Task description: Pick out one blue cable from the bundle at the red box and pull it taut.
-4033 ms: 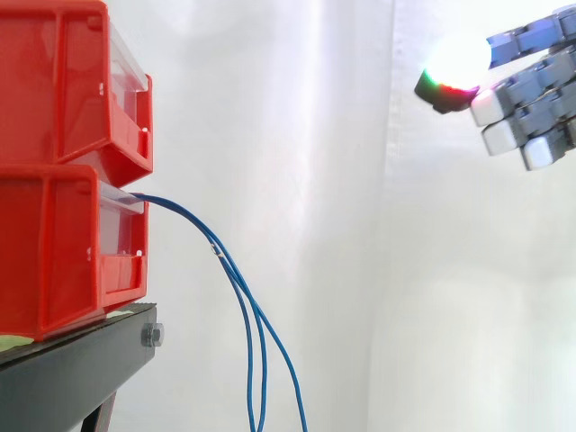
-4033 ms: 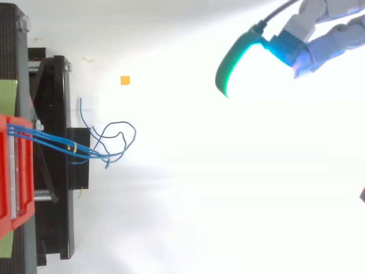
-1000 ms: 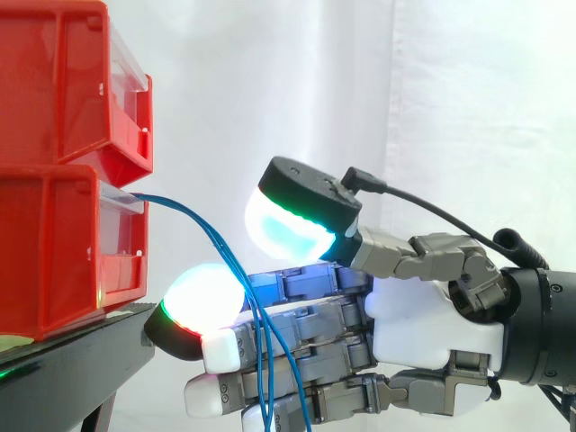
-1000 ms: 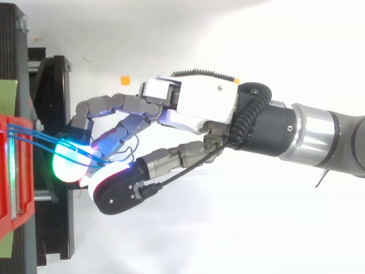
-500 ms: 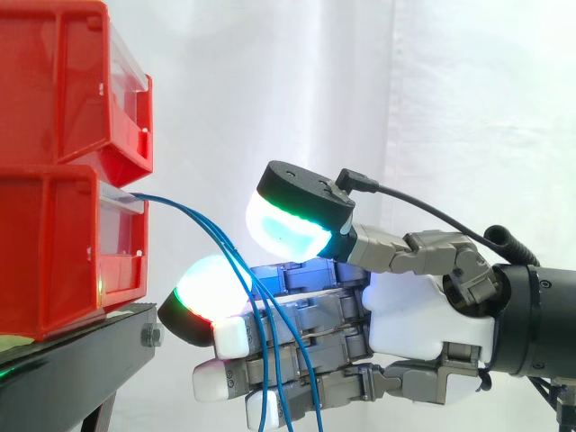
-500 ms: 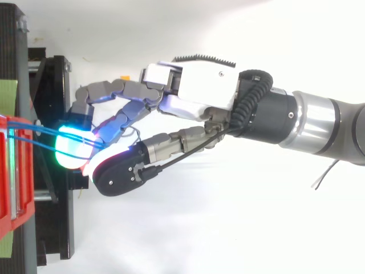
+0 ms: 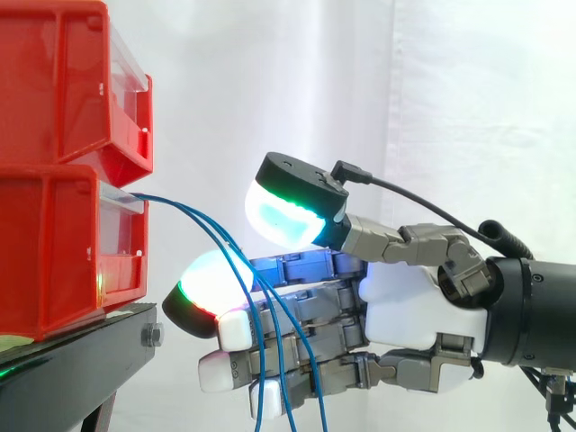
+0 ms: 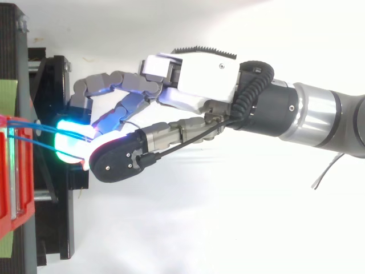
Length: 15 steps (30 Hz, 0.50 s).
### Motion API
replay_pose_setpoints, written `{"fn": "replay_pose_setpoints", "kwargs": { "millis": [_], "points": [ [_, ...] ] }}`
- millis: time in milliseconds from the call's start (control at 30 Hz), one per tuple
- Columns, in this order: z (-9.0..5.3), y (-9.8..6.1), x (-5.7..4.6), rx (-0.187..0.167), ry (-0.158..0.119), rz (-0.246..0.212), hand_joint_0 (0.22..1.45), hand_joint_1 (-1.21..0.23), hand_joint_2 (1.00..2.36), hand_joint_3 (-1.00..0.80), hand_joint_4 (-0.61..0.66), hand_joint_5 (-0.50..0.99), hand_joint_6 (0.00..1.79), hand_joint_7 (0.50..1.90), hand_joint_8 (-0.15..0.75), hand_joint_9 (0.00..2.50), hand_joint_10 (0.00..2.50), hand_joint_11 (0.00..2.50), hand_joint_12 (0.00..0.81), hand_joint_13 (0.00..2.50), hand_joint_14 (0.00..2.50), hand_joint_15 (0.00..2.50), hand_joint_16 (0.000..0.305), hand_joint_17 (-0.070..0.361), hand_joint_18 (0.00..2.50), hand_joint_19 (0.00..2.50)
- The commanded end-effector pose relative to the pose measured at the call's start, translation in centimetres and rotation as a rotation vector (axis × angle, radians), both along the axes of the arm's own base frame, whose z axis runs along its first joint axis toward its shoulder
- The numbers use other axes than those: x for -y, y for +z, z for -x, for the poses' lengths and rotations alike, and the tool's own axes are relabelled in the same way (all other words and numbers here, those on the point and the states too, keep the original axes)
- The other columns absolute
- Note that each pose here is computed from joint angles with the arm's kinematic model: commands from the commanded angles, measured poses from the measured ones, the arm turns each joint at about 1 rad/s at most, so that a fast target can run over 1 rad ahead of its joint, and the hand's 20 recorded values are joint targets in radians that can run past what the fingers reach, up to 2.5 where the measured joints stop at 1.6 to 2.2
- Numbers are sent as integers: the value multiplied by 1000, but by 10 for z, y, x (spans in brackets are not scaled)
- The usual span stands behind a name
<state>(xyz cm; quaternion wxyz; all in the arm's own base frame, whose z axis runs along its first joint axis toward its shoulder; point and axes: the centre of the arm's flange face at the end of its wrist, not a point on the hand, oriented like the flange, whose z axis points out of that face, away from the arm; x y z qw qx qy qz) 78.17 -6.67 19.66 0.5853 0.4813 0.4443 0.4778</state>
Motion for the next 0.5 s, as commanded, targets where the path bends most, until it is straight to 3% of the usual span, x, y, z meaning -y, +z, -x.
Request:
{"fn": "replay_pose_setpoints", "kwargs": {
  "millis": [0, 167, 300, 367, 467],
  "points": [
    [-3, 5, -1, 7, 14, 12, 627, -528, 1013, -358, 142, -117, 588, 1269, 299, 910, 16, 475, 342, 802, 12, 312, 45, 102, 711, 657],
    [-5, 9, -2, 5, 16, 27, 626, -583, 1015, -329, 148, -132, 624, 1216, 298, 894, 17, 493, 342, 805, 12, 321, 46, 102, 715, 666],
    [-5, 9, -9, 7, 23, 30, 621, -614, 1016, -323, 156, -150, 672, 1159, 297, 883, 19, 521, 343, 813, 14, 334, 46, 103, 723, 668],
    [-6, 10, -10, 12, 23, 29, 618, -627, 1015, -321, 167, -170, 746, 1046, 301, 880, 20, 552, 342, 816, 12, 334, 46, 103, 726, 675],
    [-8, 14, -11, 17, 24, 29, 614, -634, 1016, -310, 168, -185, 799, 1004, 299, 884, 20, 560, 341, 826, 13, 342, 46, 103, 737, 666]
  ]
}}
